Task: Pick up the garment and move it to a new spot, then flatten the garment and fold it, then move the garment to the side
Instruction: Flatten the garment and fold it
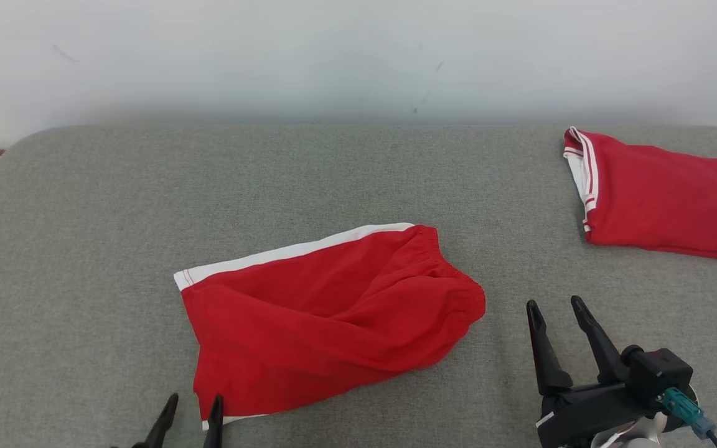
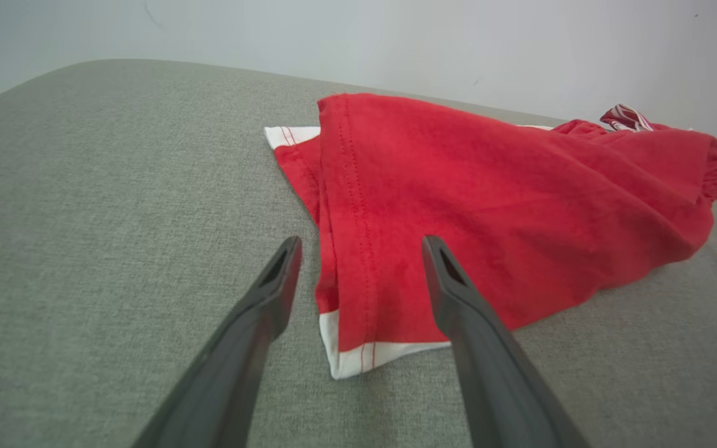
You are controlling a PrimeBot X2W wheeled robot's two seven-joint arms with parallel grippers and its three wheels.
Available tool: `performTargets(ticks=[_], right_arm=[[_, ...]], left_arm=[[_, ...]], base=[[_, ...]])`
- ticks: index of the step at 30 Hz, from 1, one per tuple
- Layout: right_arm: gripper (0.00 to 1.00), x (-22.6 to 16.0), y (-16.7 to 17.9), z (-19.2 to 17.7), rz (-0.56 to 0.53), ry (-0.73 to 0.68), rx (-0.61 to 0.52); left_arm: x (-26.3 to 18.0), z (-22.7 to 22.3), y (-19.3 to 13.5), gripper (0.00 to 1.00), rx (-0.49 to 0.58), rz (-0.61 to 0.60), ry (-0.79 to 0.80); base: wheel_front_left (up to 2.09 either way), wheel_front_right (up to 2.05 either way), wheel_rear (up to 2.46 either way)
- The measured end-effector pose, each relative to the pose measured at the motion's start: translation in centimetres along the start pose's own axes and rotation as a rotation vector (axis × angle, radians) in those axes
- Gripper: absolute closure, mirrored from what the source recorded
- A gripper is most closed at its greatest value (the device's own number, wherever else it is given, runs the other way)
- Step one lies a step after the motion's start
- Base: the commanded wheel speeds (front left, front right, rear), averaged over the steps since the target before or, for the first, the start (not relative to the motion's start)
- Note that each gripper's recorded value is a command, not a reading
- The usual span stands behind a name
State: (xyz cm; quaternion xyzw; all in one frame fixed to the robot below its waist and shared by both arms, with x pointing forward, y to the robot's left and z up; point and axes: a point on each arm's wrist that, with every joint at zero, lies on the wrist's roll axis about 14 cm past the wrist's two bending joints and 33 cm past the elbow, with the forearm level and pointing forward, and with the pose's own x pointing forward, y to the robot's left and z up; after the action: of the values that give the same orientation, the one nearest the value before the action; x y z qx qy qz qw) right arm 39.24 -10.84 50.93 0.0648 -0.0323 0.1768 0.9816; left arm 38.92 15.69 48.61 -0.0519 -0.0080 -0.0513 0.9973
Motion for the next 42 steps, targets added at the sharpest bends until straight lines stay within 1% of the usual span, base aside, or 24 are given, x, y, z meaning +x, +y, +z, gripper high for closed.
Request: performTargets(ticks=[6,15,16,17,18,20,27,31,37,42], right_arm=[[0.00,-0.2,0.0,-0.1,0.001,0.004,-0.002],[0.00,-0.7,-1.0,-0.3,-0.026,0.012,-0.008],[0.00,-0.7,-1.0,-0.3,-0.029,0.012,-0.008],[0.00,-0.8,-1.1,-0.2,-0.032,0.013,-0.009],[0.00,-0.8,-1.2,-0.2,-0.034,0.013,-0.010],[0.00,-0.9,-1.3,-0.1,-0.037,0.011,-0.012],[0.00,-0.5,-1.0,-0.1,-0.025,0.008,-0.009],[0.00,-0.4,-0.5,-0.3,-0.012,0.013,-0.004],[0.00,0.0,0.8,-0.5,0.022,0.014,0.009],[0.00,0.2,1.6,-0.5,0.043,0.013,0.011]], left_arm=[[-0.7,-2.3,-0.5,0.00,-0.010,-0.009,0.073],[-0.9,-5.9,-0.9,0.00,-0.021,-0.022,0.188],[-0.8,-6.0,-0.9,0.09,-0.022,-0.025,0.191],[-0.7,-6.0,-0.9,0.34,-0.023,-0.025,0.193],[-0.7,-6.1,-0.9,0.46,-0.023,-0.025,0.194],[-0.6,-6.0,-0.9,1.00,-0.023,-0.025,0.192],[-0.6,-5.4,-0.8,1.00,-0.032,-0.023,0.174],[-0.6,-3.4,0.2,1.00,-0.028,0.010,0.110],[-2.6,-1.8,2.3,1.00,-0.004,0.083,0.060],[-4.4,-1.9,3.2,1.00,0.002,0.117,0.064]], base=[[0.00,0.00,0.00],[0.00,0.00,0.00],[0.00,0.00,0.00],[0.00,0.00,0.00],[0.00,0.00,0.00],[0.00,0.00,0.00],[0.00,0.00,0.00],[0.00,0.00,0.00],[0.00,0.00,0.00],[0.00,0.00,0.00]])
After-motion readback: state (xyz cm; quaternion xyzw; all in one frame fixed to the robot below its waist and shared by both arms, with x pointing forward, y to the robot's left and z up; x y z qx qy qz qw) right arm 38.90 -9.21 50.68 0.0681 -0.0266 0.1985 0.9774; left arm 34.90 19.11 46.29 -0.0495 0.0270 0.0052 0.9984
